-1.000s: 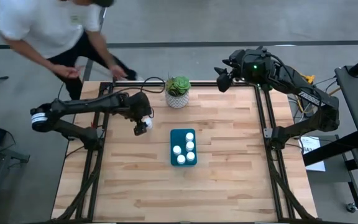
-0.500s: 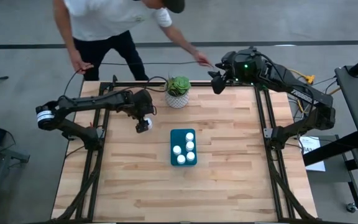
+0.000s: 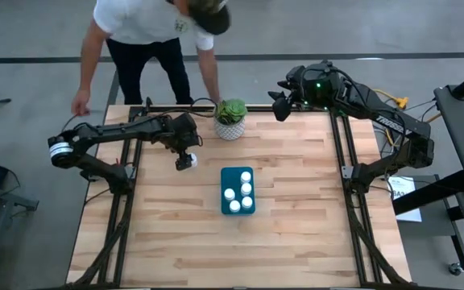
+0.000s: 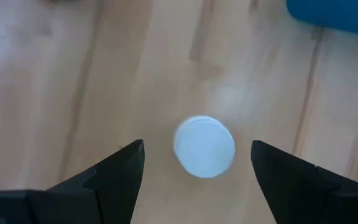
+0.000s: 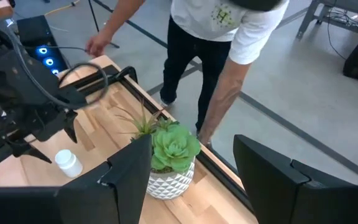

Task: Pick and place pill bottles into a basket
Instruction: Put the white medicine bottle into the blue bin, then return to Home Position

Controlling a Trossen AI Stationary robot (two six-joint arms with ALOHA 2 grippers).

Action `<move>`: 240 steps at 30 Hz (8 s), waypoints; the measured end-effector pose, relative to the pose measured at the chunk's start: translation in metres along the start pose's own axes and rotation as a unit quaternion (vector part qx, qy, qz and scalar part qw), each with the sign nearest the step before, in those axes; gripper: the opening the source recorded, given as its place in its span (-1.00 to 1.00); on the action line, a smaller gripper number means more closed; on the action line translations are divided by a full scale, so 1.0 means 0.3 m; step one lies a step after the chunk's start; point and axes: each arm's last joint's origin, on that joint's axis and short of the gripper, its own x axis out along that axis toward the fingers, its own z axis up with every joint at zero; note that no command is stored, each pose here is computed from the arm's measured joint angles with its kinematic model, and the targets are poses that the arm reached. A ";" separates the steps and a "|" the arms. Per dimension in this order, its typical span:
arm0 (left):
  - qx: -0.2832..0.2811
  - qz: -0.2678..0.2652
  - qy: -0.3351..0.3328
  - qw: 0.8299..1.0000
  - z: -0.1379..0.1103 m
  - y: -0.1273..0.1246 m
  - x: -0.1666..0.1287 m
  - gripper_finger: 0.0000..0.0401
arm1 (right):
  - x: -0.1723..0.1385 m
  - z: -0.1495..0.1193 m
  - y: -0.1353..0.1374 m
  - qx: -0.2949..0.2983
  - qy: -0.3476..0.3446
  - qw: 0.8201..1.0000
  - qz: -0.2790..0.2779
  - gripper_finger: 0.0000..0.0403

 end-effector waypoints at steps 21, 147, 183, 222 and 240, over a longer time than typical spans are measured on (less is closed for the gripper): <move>-0.005 -0.022 0.044 0.999 0.003 0.009 0.131 0.36 | 0.000 -0.001 0.002 0.006 0.002 1.000 0.008 0.09; 0.134 -0.050 0.057 0.988 0.429 -0.421 0.220 0.24 | -0.178 0.017 -0.071 0.043 -0.026 0.998 -0.048 0.09; -0.005 0.074 -0.413 0.908 0.231 -0.262 -0.751 0.25 | -0.219 0.129 0.007 0.043 -0.151 0.939 0.307 0.09; -0.016 -0.078 -0.636 0.768 -0.020 -0.208 -1.104 -0.79 | -0.679 0.106 0.047 0.044 -0.344 0.869 0.354 -0.20; -0.010 -0.073 -0.733 0.676 -0.286 -0.155 -1.159 -0.95 | -0.892 0.032 -0.158 0.014 -0.452 0.830 0.327 -0.96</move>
